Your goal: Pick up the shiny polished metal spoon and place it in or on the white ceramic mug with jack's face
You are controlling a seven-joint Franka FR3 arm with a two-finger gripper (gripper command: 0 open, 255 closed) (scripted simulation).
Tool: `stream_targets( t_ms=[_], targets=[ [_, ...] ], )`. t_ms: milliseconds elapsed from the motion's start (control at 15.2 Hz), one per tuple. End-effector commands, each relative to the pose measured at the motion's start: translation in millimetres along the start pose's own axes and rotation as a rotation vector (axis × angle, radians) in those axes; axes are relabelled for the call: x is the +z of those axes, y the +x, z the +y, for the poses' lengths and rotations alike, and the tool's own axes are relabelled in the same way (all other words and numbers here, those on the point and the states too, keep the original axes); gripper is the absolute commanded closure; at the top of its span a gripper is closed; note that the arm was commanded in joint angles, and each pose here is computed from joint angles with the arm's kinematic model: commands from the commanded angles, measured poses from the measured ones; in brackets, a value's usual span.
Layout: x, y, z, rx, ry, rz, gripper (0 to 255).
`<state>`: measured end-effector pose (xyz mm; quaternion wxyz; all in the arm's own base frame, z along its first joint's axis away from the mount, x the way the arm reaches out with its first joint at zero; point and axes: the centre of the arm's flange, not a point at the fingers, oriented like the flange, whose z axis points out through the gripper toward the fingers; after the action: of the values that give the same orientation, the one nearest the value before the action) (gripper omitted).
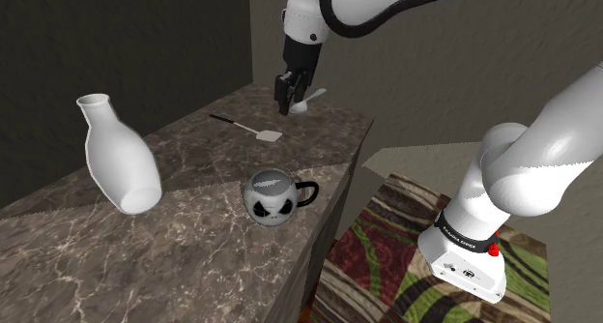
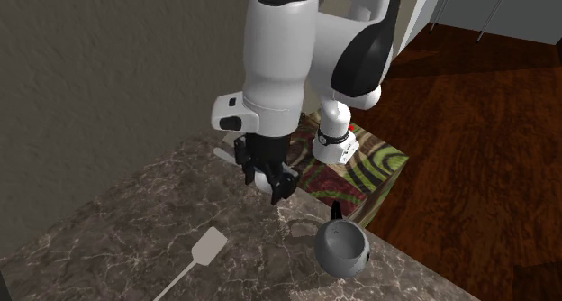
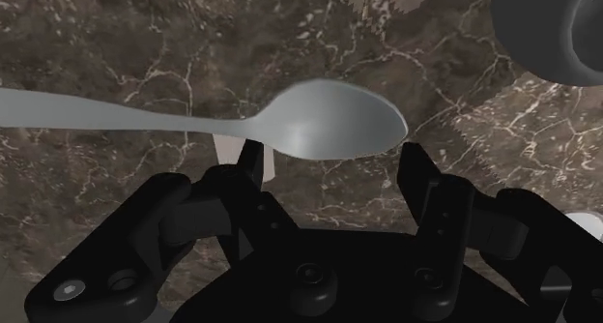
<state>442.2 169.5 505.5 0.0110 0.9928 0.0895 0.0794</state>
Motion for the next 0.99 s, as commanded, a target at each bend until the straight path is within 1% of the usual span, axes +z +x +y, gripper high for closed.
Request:
stream_targets(
  t_ms=[0, 924],
  targets=[
    [-2.3, -6.0, -23.3, 0.001, 0.000, 0.000, 255],
    [-22.6, -53.4, -200.7, 0.001, 0.000, 0.000, 255]
  ],
)
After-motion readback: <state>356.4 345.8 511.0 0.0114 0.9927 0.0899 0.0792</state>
